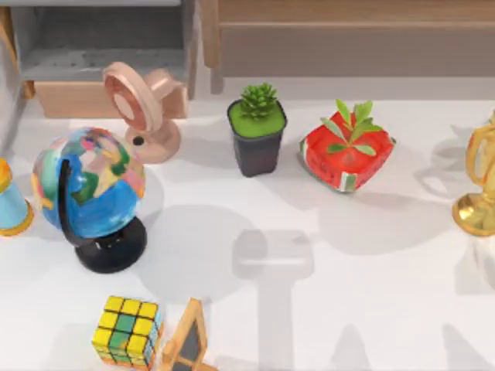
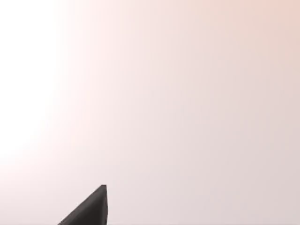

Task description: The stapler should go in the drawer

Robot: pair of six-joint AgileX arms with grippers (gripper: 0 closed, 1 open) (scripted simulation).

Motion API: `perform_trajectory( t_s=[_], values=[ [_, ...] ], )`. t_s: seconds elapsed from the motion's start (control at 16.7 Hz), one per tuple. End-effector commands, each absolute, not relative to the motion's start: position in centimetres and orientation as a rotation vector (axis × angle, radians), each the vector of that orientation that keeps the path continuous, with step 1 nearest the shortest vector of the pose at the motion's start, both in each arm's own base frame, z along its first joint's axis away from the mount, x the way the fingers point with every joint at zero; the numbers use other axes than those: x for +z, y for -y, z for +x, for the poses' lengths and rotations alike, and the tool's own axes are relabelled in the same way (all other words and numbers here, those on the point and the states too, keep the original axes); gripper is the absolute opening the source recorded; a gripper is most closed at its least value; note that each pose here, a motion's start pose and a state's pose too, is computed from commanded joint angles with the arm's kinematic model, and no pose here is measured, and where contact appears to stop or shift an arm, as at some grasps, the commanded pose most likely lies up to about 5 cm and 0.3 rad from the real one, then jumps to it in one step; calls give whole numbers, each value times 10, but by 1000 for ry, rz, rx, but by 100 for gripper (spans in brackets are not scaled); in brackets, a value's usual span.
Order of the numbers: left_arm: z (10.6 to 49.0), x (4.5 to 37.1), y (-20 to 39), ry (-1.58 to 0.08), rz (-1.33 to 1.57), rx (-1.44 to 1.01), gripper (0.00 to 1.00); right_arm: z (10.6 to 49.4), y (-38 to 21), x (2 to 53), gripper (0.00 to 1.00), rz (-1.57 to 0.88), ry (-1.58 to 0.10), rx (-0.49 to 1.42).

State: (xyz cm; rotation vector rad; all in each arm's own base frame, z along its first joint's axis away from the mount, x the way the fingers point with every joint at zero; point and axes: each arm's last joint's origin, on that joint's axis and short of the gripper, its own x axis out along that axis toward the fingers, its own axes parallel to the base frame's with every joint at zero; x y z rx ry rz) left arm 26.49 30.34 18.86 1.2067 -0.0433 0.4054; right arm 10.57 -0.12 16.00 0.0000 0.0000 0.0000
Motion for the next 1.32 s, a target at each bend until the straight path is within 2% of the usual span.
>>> perform_trajectory(
  t_s=[0.3, 0.66, 1.32],
  values=[
    [235, 153, -260, -18, 1430, 309, 100, 106, 1, 160, 100, 0, 0, 0],
    [229, 100, -188, -18, 1538, 28, 100, 106, 1, 160, 100, 0, 0, 0],
    [239, 95, -175, 16, 1571, -16, 100, 106, 1, 160, 100, 0, 0, 0]
  ],
)
